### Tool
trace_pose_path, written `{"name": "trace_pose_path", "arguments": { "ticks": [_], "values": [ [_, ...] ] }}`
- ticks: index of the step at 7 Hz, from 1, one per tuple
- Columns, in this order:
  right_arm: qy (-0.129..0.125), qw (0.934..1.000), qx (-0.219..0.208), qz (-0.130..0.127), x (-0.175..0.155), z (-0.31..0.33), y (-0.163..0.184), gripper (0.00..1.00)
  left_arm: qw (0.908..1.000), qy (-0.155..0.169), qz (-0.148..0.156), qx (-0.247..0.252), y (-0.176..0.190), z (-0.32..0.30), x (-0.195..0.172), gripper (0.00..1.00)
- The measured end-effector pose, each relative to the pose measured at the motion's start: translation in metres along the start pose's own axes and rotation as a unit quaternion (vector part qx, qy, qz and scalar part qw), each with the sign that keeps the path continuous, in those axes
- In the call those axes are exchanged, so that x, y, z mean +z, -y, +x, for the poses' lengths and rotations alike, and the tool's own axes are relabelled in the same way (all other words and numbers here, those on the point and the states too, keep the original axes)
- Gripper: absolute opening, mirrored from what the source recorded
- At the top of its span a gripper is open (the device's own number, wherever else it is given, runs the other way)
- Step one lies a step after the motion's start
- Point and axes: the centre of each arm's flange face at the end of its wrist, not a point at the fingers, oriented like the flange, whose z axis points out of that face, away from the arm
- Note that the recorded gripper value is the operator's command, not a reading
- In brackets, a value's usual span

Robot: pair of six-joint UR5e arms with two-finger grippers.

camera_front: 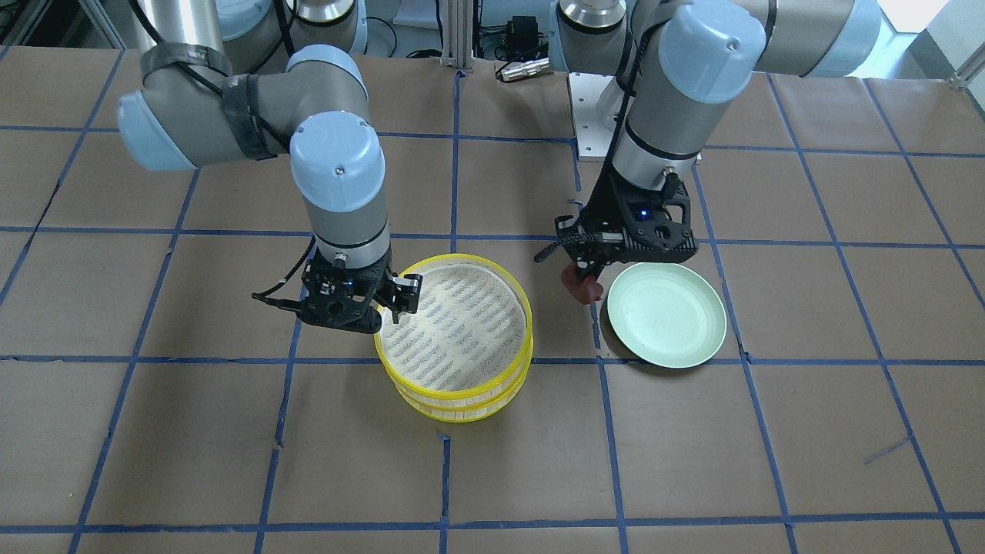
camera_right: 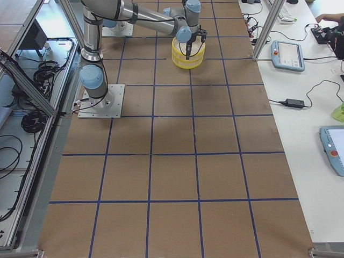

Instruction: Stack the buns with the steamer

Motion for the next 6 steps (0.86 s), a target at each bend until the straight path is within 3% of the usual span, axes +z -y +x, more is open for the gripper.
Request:
{"name": "trace_pose_path", "arguments": {
  "ticks": [2,3,4,6],
  "values": [
    [0.027,0.9993,0.024,0.001,-0.072,0.048,0.008,1.0,0.9987,-0.039,-0.002,-0.031,-0.001,0.028,-0.007,0.06],
    [0.04,0.9986,0.034,-0.005,-0.109,0.078,0.004,1.0,0.9973,-0.058,-0.012,-0.044,-0.002,0.037,-0.001,0.59],
    [0.044,0.9984,0.034,-0.01,-0.139,0.097,-0.006,1.0,0.9954,-0.078,-0.021,-0.052,-0.003,0.054,0.011,1.0],
    [0.043,0.9989,-0.014,-0.013,-0.165,0.11,-0.024,1.0,0.9932,-0.1,-0.008,-0.059,-0.003,0.087,0.036,1.0]
  ]
}}
